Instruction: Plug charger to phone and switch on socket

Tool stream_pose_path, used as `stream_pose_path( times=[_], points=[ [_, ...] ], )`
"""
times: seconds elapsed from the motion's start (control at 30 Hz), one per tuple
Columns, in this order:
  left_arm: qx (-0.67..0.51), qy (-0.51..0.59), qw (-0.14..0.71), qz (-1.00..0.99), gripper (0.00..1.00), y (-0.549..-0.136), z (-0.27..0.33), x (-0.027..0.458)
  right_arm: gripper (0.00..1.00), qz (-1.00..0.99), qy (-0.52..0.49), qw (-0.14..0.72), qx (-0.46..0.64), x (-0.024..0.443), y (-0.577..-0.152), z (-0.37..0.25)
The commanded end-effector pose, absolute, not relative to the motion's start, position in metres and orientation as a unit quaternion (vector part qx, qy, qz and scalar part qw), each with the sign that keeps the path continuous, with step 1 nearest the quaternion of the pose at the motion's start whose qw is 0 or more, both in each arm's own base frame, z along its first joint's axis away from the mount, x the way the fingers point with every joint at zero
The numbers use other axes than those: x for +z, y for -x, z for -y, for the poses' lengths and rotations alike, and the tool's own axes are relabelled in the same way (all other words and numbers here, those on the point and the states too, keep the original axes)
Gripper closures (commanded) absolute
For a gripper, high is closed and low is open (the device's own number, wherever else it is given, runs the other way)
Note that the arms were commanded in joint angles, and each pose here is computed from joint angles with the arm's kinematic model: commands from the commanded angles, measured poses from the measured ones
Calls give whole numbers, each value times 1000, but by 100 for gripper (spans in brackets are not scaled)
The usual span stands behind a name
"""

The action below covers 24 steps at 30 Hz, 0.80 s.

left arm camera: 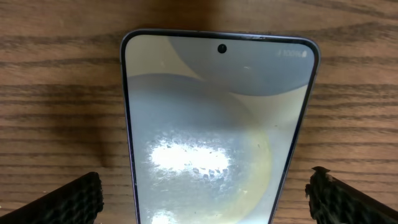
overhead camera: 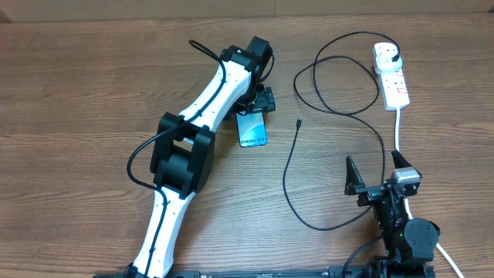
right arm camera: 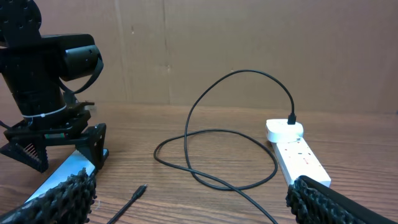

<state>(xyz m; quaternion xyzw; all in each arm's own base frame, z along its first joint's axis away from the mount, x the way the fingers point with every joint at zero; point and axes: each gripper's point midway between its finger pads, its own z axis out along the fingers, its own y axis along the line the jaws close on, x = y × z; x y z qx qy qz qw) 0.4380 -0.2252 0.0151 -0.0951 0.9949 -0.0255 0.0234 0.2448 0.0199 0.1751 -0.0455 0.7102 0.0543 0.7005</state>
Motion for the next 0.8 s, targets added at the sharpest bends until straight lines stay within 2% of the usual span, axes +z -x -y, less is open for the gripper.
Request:
stream_pose_path(
  times=[0.0, 0.27, 0.77],
  points=[
    [-7, 102, 15, -995, 0, -433, 222, 4, 0, -708, 48, 702, 58, 174, -244, -22],
    [3, 87, 11, -996, 0, -421, 235, 4, 0, -708, 48, 702, 58, 174, -244, -22],
    [22, 103, 18, -994, 0, -424, 225, 4, 0, -708, 48, 702, 58, 174, -244, -22]
  ],
)
